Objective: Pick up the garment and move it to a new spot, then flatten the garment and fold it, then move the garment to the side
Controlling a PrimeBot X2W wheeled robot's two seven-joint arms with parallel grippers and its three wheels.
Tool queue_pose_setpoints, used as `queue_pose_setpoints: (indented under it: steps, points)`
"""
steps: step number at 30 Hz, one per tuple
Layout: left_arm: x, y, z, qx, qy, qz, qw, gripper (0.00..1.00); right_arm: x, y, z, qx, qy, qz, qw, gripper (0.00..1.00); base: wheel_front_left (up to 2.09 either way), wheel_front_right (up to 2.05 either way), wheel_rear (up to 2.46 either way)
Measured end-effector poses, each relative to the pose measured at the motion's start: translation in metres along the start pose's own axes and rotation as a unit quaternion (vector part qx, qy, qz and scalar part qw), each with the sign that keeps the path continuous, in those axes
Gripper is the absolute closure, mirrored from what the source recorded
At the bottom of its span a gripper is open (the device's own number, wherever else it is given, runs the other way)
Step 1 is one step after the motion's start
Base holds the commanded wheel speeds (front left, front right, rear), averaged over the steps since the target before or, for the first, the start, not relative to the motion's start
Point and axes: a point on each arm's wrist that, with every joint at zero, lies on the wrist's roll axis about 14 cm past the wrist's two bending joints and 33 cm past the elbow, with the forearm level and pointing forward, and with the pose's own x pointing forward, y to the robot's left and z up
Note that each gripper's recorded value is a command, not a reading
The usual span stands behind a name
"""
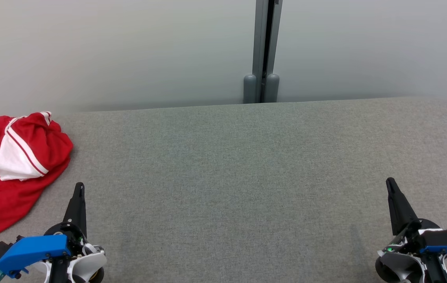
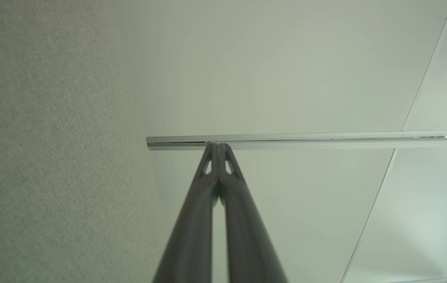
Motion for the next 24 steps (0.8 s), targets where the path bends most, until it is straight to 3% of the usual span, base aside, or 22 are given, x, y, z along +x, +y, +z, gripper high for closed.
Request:
queue_pose_setpoints:
  steps: [24]
  points:
    - [0.0000,0.0000,0.0000,0.000,0.000,0.000,1.000,1.00,0.0000,0.0000,0.0000,0.000,0.000,0.000,1.000,1.00,0.00,0.00,0.00]
